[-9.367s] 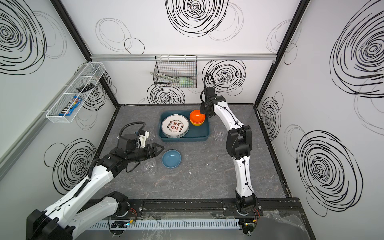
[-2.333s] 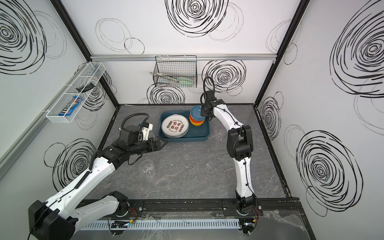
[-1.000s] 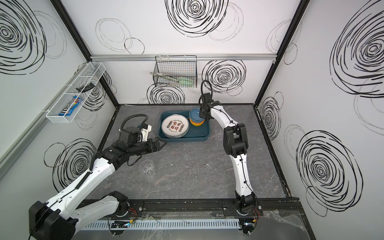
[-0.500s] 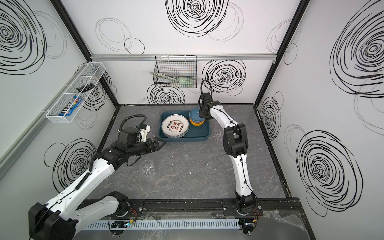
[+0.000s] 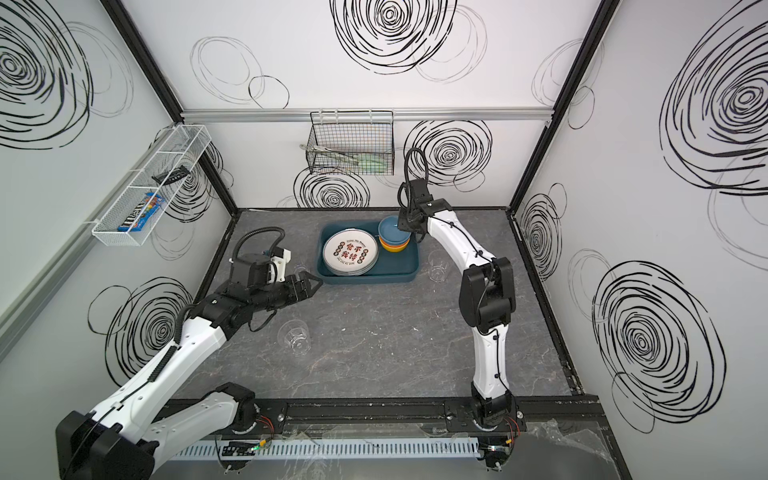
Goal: Place the mixed dishes into the plastic bin
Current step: 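Open the right gripper off the blue bowl while the left reaches toward a cup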
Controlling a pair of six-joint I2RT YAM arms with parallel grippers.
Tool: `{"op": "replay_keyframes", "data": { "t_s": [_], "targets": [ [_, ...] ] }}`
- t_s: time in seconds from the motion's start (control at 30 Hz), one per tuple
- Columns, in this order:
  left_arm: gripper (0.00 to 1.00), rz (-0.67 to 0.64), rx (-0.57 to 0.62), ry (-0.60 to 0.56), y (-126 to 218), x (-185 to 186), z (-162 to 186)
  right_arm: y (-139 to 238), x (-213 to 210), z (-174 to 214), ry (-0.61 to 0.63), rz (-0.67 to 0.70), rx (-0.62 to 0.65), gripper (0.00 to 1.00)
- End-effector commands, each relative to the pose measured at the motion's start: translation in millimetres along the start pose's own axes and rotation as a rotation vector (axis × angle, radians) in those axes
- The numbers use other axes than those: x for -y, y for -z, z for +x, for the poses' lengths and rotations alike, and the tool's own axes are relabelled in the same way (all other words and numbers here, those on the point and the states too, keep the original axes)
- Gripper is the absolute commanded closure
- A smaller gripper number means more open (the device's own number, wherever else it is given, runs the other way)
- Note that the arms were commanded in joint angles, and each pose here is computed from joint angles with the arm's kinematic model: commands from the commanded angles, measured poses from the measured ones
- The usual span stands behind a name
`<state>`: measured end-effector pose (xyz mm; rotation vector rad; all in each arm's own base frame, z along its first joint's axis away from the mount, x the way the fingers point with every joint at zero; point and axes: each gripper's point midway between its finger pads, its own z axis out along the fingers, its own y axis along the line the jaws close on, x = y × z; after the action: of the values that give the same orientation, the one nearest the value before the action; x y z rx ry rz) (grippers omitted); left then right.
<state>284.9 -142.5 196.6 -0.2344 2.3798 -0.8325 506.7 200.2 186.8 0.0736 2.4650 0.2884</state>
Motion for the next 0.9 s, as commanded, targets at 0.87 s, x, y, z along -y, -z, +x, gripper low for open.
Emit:
{"op": "replay_keyframes", "data": {
  "t_s": [0.87],
  "targets": [
    [0.33, -0.335, 0.180, 0.144, -11.1, -89.5, -88.9, 141.0, -119.3, 163.5, 0.277, -0.709, -0.033, 0.47]
  ]
}}
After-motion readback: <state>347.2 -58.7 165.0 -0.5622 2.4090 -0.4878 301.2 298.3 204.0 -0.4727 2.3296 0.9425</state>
